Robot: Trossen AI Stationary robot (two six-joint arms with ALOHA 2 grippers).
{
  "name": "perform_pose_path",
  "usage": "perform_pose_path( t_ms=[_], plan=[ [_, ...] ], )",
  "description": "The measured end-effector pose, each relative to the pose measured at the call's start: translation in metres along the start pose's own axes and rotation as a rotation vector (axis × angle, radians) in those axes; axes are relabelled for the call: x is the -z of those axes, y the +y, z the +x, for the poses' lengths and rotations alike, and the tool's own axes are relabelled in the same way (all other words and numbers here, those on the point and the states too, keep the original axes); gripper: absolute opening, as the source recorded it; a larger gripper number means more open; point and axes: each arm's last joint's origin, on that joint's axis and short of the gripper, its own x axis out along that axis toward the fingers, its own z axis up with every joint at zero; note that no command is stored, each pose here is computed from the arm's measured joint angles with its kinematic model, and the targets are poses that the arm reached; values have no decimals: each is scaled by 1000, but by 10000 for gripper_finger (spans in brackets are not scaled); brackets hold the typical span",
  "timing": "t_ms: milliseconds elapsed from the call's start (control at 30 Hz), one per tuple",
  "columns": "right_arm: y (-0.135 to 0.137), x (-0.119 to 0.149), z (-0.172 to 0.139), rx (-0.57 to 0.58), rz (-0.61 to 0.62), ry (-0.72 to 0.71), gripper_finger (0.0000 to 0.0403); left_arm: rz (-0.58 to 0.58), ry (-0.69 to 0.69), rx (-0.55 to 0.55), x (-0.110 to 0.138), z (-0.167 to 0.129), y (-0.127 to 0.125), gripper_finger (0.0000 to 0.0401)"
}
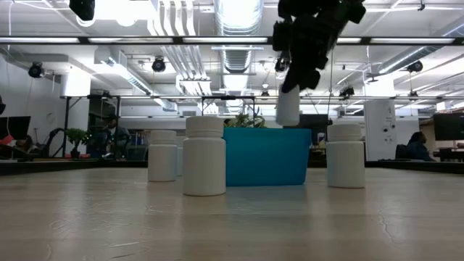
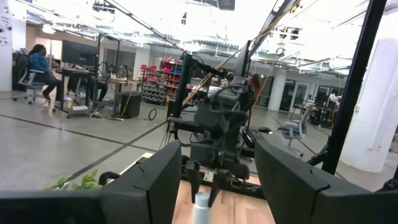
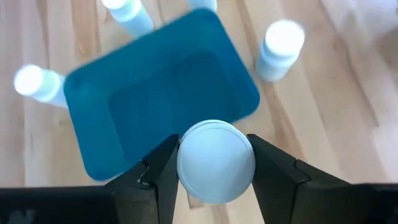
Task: Pick and place pill bottles into a basket
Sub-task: Put the white medicine bottle into the blue bin
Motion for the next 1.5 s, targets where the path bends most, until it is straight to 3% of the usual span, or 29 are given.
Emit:
perform_pose_path(
  t_ms=[200,367,533,867,1500],
  plan=[
    [2,-9,-7,-11,-17,-35,151,0,0,0,0,0,0,187],
    [2,-13,8,-45,-15,7,151,1,2,0,0,0,0,187],
    [6,-32,30,-72,-62,42,151,-5,6,-1,1,0,0,187],
    [10,-74,39,-77,-186,21,151,-25,6,0,1,0,0,187],
    [6,-69,57,-67,-221,95,151,-26,6,0,1,0,0,187]
  ],
)
